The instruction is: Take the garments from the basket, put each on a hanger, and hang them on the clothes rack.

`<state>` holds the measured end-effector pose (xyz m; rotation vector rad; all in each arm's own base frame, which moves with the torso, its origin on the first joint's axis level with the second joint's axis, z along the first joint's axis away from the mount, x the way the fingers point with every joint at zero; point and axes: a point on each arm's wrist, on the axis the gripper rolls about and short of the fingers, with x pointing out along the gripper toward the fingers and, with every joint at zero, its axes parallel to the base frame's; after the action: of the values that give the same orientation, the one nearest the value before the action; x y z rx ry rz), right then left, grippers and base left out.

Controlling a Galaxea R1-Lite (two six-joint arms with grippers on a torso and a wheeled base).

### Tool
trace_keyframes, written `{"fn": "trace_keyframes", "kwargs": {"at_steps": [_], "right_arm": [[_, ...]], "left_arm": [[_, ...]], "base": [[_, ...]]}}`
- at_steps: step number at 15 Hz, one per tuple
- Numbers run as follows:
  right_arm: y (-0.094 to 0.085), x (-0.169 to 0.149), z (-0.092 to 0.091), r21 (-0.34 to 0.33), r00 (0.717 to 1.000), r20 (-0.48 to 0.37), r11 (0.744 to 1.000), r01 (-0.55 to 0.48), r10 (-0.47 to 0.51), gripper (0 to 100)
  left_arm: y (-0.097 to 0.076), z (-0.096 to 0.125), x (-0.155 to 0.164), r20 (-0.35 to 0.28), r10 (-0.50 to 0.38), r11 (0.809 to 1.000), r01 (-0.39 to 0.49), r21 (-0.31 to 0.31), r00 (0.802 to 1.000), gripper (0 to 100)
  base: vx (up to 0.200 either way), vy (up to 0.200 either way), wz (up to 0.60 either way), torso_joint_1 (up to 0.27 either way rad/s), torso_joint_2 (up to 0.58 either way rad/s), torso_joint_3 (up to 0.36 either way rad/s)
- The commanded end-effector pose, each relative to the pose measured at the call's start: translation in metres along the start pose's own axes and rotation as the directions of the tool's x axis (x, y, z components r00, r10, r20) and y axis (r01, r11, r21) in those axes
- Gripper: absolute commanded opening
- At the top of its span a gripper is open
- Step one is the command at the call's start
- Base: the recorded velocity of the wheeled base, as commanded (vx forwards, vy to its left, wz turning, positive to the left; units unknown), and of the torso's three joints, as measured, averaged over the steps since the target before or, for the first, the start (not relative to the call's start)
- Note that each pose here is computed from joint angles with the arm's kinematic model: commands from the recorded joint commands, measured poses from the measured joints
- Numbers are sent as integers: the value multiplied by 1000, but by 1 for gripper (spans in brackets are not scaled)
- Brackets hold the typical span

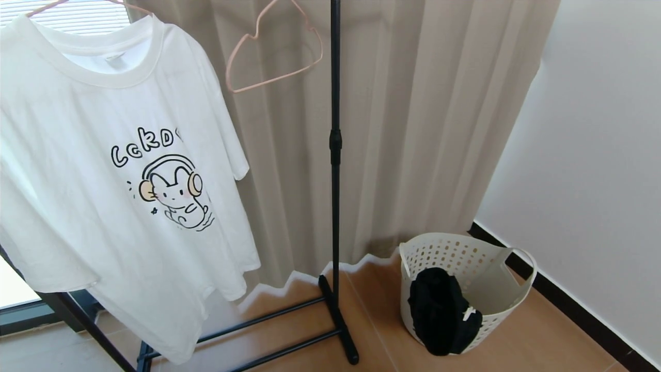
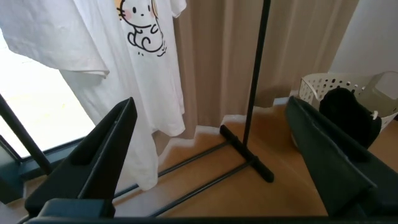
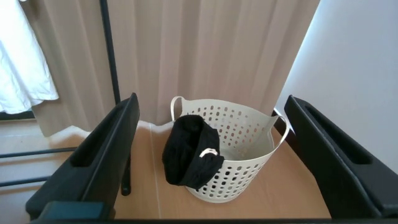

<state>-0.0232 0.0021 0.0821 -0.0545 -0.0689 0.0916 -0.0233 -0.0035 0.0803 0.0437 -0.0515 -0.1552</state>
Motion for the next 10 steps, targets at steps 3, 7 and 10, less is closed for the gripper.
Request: {"fn": "trace_keyframes", "kwargs": {"at_steps": [3, 7, 10], "right_arm": [[0, 0, 0, 1, 1000, -1, 1000, 0, 0, 100], [0, 0, 0, -1, 1000, -1, 1000, 0, 0, 100], [0, 0, 0, -1, 1000, -1, 1000, 0, 0, 100]], "left_arm": [[0, 0, 0, -1, 1, 1000, -1, 0, 1000, 100], [0, 0, 0, -1, 0, 1000, 0, 0, 1000, 100], [0, 0, 0, -1, 1, 1000, -1, 0, 1000, 100]], "base": [[0, 0, -400, 3, -2, 3], [0, 0, 0, 0, 0, 0], [0, -200, 0, 2, 2, 1]]}}
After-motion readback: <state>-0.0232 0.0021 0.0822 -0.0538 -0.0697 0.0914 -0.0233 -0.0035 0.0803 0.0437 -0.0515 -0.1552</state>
